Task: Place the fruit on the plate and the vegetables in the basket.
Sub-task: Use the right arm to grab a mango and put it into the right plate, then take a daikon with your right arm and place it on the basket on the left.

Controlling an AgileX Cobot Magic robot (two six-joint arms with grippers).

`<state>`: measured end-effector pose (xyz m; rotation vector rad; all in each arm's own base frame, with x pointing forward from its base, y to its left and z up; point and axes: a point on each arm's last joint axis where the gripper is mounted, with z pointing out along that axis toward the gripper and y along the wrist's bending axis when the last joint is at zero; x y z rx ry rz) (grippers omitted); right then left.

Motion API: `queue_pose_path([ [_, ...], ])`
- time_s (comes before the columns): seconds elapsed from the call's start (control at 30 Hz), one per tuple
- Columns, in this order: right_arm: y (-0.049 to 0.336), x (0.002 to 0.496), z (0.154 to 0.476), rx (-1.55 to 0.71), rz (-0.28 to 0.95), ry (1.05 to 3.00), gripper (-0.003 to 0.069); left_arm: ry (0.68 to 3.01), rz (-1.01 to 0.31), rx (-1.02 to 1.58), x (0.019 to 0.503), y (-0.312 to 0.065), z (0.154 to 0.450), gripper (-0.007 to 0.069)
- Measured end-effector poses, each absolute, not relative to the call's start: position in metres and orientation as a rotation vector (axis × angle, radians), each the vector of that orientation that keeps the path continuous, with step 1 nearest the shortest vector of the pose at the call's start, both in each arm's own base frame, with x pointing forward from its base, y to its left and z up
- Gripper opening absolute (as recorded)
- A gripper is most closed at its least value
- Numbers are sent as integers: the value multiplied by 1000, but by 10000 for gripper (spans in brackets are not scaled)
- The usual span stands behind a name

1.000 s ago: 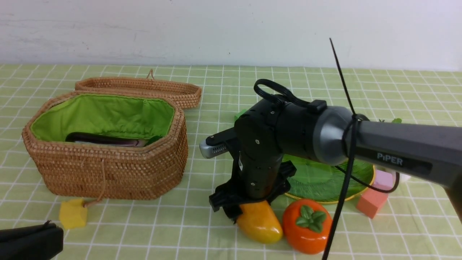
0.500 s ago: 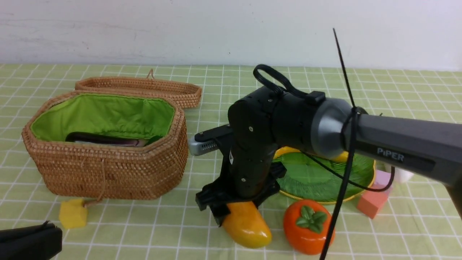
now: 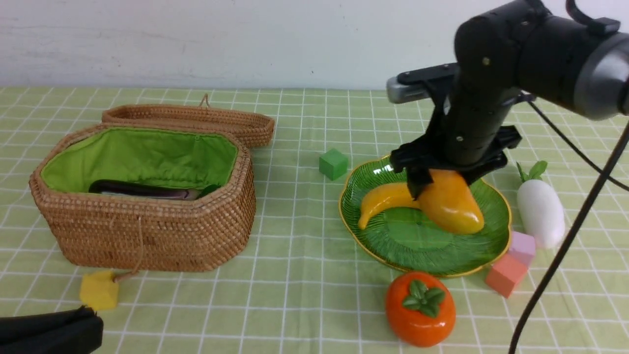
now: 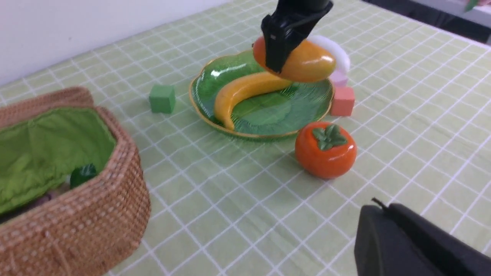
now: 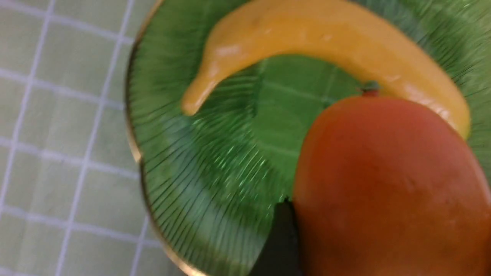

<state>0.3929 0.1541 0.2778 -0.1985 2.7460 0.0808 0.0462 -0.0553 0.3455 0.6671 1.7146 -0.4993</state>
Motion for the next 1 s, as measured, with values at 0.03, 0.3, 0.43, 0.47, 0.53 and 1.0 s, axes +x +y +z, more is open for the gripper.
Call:
queue_pose_path([
  [0.03,153,394,276,-192,83,2746,594,1709,-501,666,46,-55,346,-13],
  [0.3,140,415,232,-198,84,2819,594,1571,-557,589,48,-57,360,-13],
  [0.43,141,417,229,-210,86,2817,594,1567,-562,586,48,-57,361,-13],
  [0.47,141,417,229,-209,86,2817,605,1567,-561,587,48,-57,361,-13],
  [0.53,141,416,229,-208,82,2827,648,1567,-561,587,48,-57,361,-13],
  [1.0,109,398,301,-307,-167,2781,531,1567,-562,586,48,-57,361,-10],
])
